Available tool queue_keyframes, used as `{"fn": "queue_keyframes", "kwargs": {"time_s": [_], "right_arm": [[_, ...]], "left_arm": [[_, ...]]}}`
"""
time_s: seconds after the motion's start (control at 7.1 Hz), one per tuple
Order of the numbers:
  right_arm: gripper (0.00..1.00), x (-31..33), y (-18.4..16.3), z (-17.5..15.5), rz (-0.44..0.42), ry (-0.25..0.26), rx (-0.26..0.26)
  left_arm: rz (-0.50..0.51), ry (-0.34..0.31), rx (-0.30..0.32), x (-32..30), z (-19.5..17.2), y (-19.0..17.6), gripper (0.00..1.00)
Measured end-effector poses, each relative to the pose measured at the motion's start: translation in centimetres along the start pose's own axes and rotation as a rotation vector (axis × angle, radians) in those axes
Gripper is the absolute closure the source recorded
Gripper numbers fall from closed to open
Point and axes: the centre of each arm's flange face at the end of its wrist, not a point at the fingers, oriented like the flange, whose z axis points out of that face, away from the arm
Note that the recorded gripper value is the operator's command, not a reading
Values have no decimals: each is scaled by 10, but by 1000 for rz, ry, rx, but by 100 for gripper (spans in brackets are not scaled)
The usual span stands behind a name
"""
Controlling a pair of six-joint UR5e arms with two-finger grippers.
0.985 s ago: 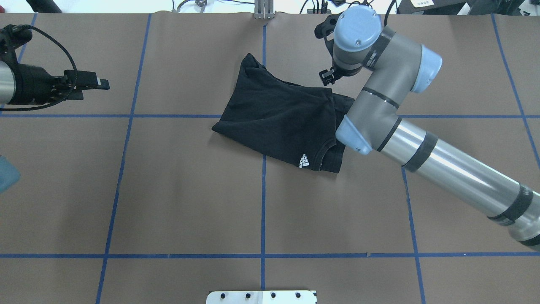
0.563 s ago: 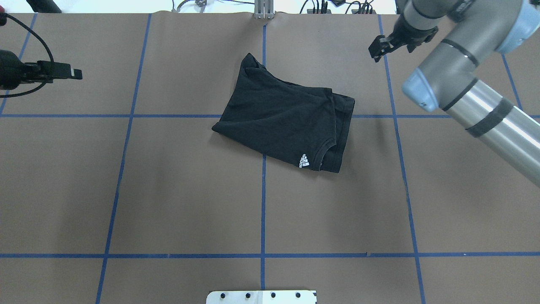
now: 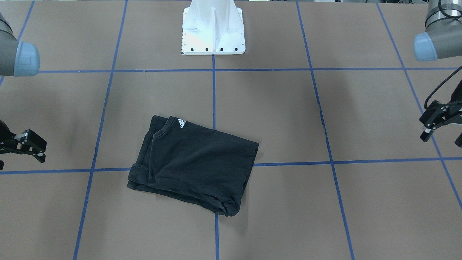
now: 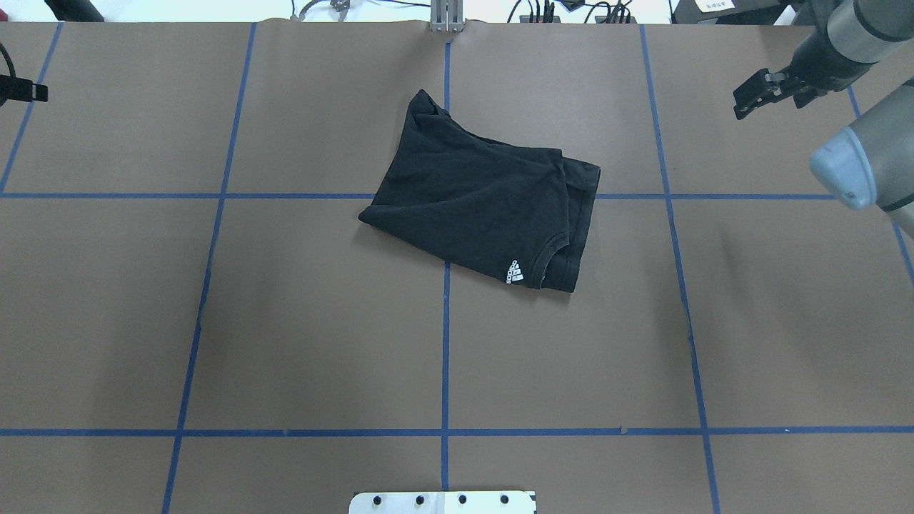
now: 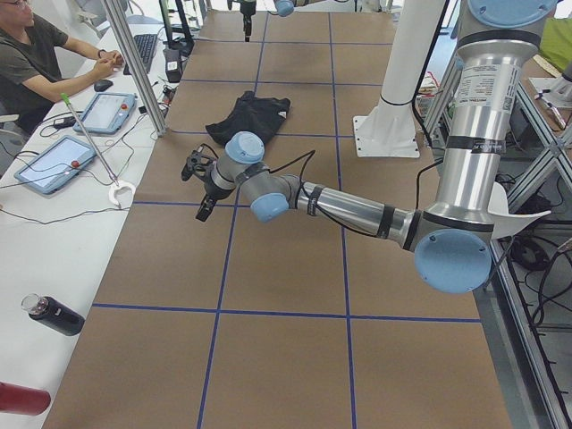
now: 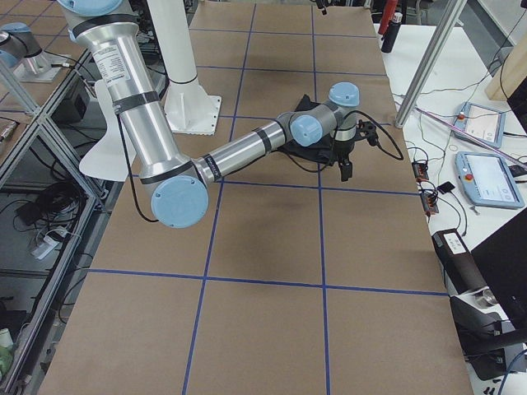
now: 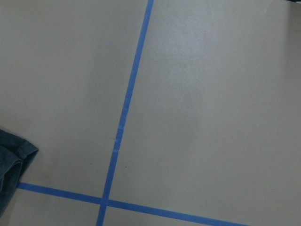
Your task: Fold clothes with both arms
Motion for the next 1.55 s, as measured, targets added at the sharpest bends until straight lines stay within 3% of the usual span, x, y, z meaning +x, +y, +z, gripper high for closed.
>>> {"fn": "queue_keyframes", "kwargs": {"time_s": [0.42, 0.7, 0.99, 1.27, 1.55], "right_arm": [[0, 41, 9, 8, 65, 46, -26], [0, 73, 21, 14, 111, 70, -59], [0, 103, 30, 14, 176, 72, -99], [0, 137, 44, 6, 227, 2, -133], [0, 191, 65, 6, 210, -70, -167]], "left_arm": [[18, -140, -9, -50, 21, 16, 0], [10, -203, -125, -67, 31, 26, 0], [128, -246, -282, -96, 22, 28, 0], [110, -165, -412, -122, 0, 29, 0], [78, -126, -447, -162, -27, 34, 0]]}}
